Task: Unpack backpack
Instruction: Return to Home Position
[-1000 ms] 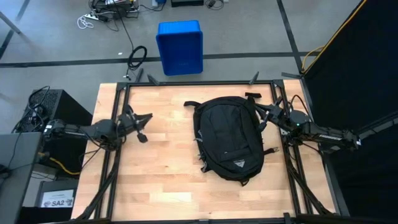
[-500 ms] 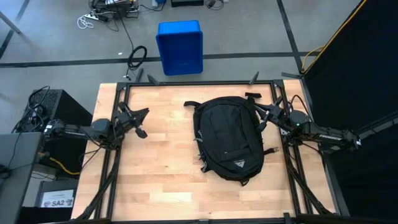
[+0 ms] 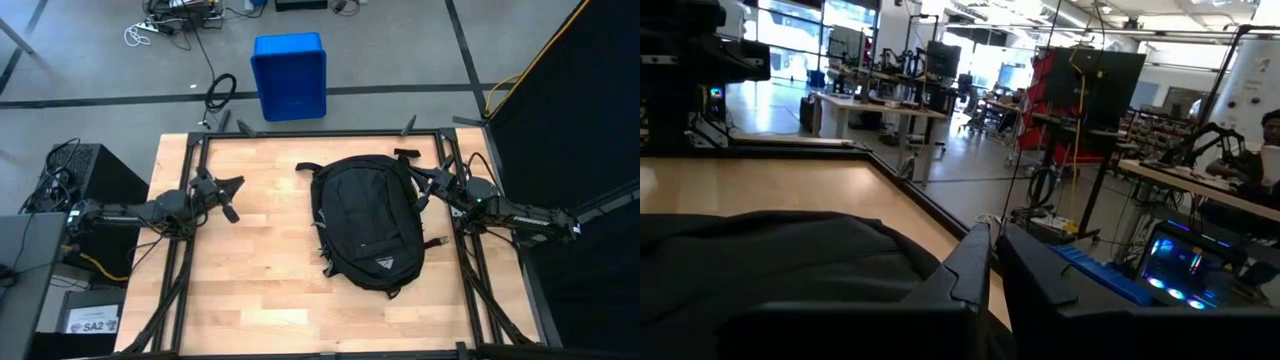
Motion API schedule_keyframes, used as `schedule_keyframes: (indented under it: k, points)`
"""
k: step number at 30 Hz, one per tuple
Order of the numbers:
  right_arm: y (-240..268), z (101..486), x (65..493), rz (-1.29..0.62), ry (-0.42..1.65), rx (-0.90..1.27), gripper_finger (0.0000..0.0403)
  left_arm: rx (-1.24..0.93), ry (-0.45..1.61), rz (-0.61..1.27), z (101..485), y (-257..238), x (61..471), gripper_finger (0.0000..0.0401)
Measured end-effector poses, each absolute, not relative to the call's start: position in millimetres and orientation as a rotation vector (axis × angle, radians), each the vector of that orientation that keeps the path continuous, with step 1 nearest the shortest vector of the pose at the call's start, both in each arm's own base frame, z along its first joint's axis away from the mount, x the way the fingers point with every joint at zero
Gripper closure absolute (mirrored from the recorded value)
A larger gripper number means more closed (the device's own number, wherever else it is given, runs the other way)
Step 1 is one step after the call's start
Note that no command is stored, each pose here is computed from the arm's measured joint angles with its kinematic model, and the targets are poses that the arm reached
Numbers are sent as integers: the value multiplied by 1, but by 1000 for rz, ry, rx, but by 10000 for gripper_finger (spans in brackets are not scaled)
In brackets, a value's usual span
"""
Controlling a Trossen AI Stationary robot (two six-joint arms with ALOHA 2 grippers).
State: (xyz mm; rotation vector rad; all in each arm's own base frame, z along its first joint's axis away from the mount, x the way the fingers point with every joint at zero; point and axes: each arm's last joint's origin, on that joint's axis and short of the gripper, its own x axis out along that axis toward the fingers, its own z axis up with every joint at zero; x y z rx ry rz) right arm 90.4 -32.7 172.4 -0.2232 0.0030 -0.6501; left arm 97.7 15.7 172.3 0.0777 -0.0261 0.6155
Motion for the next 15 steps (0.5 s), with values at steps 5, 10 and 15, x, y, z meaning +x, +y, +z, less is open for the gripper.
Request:
schedule_keyframes:
  k: [5,10,15]
  points:
    - [-33,172,90,-650,3,-223,396,75,-31,604,173,15,98,398]
    - [-33,172,90,-650,3,-223,390,71,-44,605,174,15,98,398]
    - [-33,172,90,-650,3,-223,385,72,-43,605,174,15,98,398]
